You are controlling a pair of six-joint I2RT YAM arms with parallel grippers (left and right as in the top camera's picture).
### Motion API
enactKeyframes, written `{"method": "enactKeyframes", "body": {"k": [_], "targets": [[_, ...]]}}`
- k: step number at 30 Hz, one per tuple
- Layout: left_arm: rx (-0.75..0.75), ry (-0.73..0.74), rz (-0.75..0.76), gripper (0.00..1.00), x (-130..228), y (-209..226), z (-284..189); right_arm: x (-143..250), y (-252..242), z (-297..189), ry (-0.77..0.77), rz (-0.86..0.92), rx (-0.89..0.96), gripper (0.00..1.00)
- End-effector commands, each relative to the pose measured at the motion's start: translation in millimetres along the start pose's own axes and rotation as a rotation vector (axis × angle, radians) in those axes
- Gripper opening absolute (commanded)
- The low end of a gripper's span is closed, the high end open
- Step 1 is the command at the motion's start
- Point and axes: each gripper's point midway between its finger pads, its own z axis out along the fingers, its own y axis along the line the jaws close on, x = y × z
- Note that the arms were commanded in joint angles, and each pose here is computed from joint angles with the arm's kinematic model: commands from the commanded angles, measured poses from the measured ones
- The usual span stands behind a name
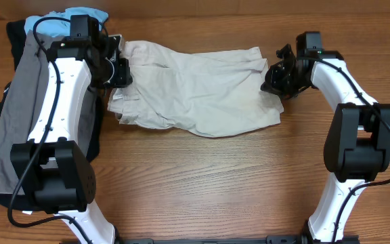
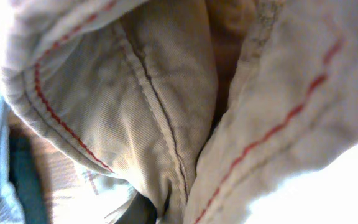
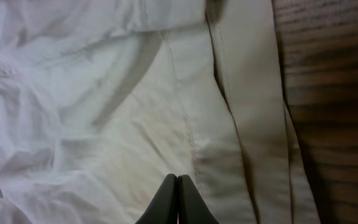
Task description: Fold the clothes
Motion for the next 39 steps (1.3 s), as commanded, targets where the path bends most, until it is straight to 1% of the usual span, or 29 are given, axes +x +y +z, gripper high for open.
{"method": "enactKeyframes", "body": {"k": [1,3,4,7,13,18,20,22,27,28,30,33,39], "targets": [[0.131,-0.048,0.026,0.04,-15.2,-43.3,-8.4,0.4,-0.2,-7.0,-0.028,0.003,0.013,0.04],[0.15,-0.047,0.054,0.04,-14.6,-63.4,-4.2,1.5,-3.1,-4.7,-0.029,0.005,0.021,0.04],[0.168,-0.049,0.083,0.04,-14.1,-84.7,0.0,2.1,-4.4,-3.2,-0.031,0.008,0.022,0.04],[0.189,-0.067,0.115,0.04,-14.9,-118.6,6.1,2.9,-8.3,0.8,-0.039,0.016,0.029,0.04],[0.246,-0.126,0.156,0.04,-19.2,-176.9,11.4,3.4,-14.0,2.6,-0.045,0.046,0.048,0.04],[0.206,-0.192,0.172,0.04,-25.4,-202.5,17.6,1.5,-14.8,-0.3,-0.049,0.07,0.021,0.04],[0.229,-0.207,0.18,0.04,-26.5,-216.9,23.6,0.5,-17.3,-1.9,-0.052,0.078,0.018,0.04],[0.233,-0.208,0.18,0.04,-26.8,-221.1,29.4,0.2,-18.4,-2.5,-0.053,0.08,0.019,0.04],[0.167,-0.217,0.148,0.04,-32.2,-199.7,27.8,0.0,-15.3,-2.9,-0.051,0.078,0.003,0.04],[0.154,-0.22,0.124,0.04,-36.2,-186.7,22.4,-1.4,-9.5,-3.9,-0.052,0.073,-0.027,0.04],[0.128,-0.21,0.08,0.04,-41.3,-157.3,4.1,-7.9,2.6,-10.5,-0.061,0.061,-0.072,0.04],[0.094,-0.171,0.069,0.04,-40.6,-127.6,-17.4,-16.5,14.4,-23.4,-0.079,0.045,-0.095,0.04],[-0.01,-0.087,0.09,0.04,-29.9,-79.2,-64.6,-20.3,35.9,-46.5,-0.085,0.003,-0.099,0.04]]}}
